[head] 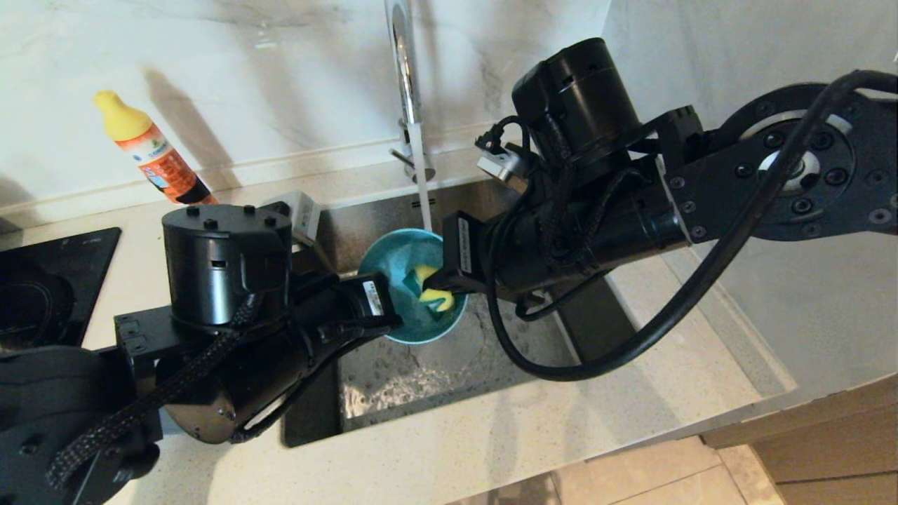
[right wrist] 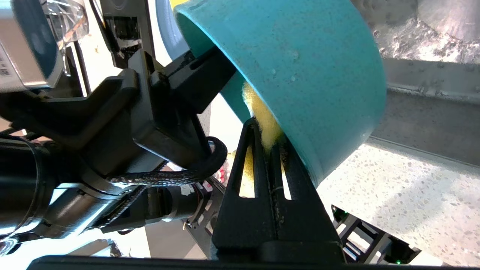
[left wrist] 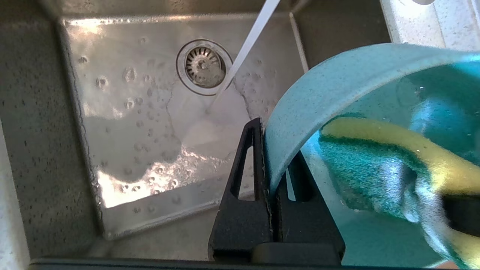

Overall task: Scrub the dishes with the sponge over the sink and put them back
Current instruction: Wipe the bowl

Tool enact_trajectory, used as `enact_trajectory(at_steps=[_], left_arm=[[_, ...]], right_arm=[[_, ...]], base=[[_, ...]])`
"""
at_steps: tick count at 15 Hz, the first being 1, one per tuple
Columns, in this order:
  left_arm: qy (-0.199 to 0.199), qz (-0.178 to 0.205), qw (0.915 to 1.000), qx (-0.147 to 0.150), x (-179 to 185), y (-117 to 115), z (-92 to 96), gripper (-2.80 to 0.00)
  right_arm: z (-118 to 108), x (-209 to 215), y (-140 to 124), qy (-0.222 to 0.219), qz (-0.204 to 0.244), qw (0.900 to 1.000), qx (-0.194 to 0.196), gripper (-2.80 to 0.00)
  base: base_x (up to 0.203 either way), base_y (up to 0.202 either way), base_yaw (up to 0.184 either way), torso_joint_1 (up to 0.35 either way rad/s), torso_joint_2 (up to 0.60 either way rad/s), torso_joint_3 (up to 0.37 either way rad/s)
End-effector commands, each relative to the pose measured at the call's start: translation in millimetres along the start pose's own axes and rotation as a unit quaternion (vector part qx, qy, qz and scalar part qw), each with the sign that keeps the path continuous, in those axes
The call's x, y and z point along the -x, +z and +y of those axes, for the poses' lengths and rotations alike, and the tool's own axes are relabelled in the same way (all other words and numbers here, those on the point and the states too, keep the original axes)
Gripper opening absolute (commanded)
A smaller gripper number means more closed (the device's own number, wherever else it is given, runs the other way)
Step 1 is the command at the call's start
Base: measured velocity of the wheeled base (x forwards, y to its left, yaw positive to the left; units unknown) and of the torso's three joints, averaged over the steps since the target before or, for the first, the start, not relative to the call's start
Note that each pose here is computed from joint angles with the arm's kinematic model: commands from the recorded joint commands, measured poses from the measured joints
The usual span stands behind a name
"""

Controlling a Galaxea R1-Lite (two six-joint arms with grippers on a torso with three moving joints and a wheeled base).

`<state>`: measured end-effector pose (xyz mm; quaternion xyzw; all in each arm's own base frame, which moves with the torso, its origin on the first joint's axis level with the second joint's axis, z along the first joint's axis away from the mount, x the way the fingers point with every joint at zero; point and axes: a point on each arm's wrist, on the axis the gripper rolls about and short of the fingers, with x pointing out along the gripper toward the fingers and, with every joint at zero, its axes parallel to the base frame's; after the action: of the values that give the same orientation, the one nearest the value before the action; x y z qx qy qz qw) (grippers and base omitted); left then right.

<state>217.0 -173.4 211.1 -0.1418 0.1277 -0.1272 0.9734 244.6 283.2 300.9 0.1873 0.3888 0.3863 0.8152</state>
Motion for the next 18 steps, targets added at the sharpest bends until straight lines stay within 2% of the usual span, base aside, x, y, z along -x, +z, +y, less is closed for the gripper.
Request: enact_trajectory(at_steps=[1, 18], left_arm=[[-0.004, 0.000, 1.0000, 0.001, 4, -1, 0.2, -2.80], [0.009, 0.030, 0.9995, -0.008, 1, -20, 6.4, -2.80]], right_arm=[[-3, -5, 2, -0.001, -0.003, 1.000, -0.003, -2.80], [2, 32, 11, 0.009, -0.035, 0.999, -0.002, -2.80]], base=[[0.000, 0.000, 0.000, 0.000, 0.00, 0.000], [0.000, 0.000, 0.000, 0.000, 0.00, 0.000]])
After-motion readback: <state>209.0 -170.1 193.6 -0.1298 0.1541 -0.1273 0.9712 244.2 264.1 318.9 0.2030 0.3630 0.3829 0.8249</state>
